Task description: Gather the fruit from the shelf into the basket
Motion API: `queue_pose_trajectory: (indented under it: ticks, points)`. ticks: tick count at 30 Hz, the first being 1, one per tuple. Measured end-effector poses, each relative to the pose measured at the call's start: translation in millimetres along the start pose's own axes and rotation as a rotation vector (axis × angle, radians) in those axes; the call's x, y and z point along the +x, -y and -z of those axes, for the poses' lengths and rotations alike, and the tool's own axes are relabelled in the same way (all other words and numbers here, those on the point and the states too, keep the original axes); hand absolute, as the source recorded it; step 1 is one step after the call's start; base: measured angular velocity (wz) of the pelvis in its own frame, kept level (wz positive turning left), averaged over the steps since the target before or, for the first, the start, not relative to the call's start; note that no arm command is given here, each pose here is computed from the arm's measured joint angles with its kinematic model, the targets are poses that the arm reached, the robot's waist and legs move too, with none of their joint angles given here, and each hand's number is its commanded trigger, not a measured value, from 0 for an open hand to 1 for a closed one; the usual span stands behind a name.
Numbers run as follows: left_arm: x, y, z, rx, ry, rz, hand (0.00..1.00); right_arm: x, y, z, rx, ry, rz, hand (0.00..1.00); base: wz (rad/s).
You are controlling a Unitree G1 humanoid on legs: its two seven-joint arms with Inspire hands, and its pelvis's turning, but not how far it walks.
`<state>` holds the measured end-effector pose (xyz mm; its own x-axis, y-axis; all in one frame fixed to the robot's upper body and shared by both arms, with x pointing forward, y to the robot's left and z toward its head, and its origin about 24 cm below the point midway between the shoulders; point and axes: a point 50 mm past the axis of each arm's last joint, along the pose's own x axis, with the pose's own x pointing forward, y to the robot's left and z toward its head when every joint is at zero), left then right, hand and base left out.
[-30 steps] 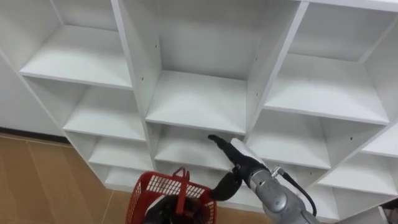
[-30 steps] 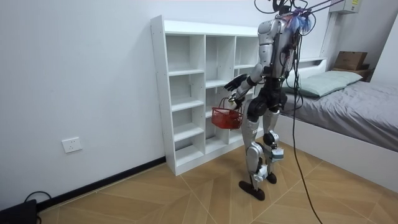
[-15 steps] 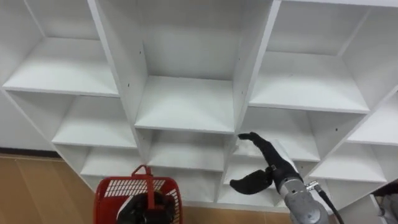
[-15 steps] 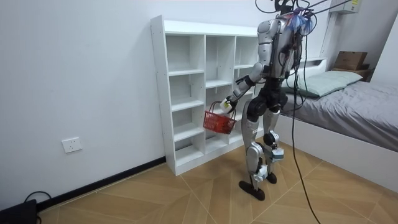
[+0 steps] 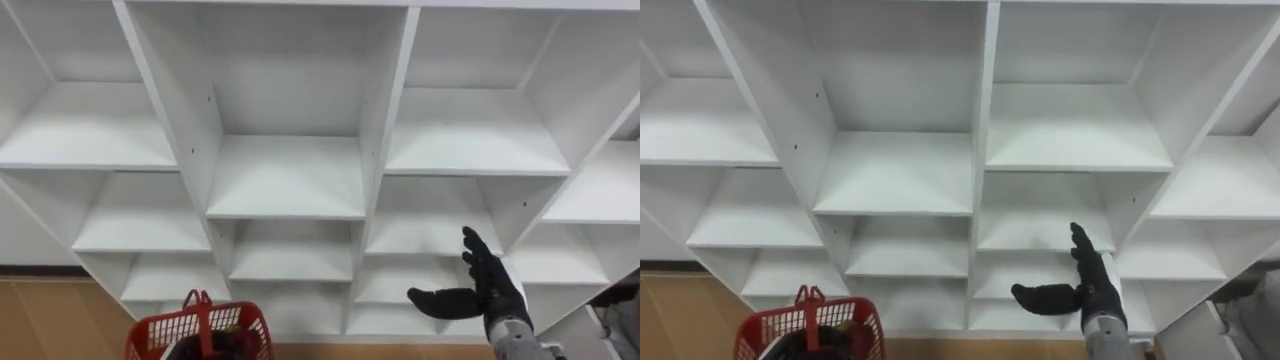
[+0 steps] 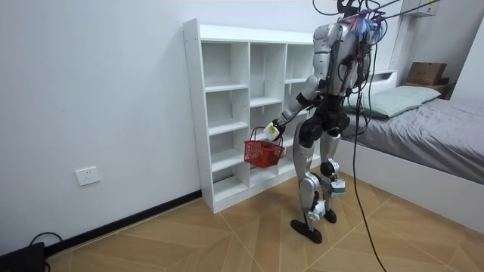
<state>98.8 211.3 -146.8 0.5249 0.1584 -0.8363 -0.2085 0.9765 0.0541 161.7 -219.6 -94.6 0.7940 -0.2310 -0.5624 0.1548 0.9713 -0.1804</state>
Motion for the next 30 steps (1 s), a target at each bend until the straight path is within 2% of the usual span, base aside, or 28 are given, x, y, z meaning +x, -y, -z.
queue_pose_trajectory:
  ticks: [5,10,18,24,30]
  points:
    - [-8.0,-20.1,25,-0.05,-0.064,-0.085,1.0,-9,24,39,0.182,-0.158,0.147,0.0,-0.08]
    - [-11.9,-25.3,34,-0.051,-0.082,-0.136,1.0,-17,41,62,0.347,-0.246,0.292,0.0,0.0]
    - [-18.8,-31.7,59,-0.053,-0.185,-0.184,1.0,-37,49,100,0.456,-0.419,0.409,0.0,-0.06]
    - [-22.3,-36.3,65,-0.077,-0.201,-0.203,1.0,-50,48,120,0.441,-0.523,0.417,0.0,-0.03]
    - [-22.9,-33.8,71,-0.071,-0.236,-0.189,1.0,-66,38,142,0.418,-0.651,0.29,0.0,-0.01]
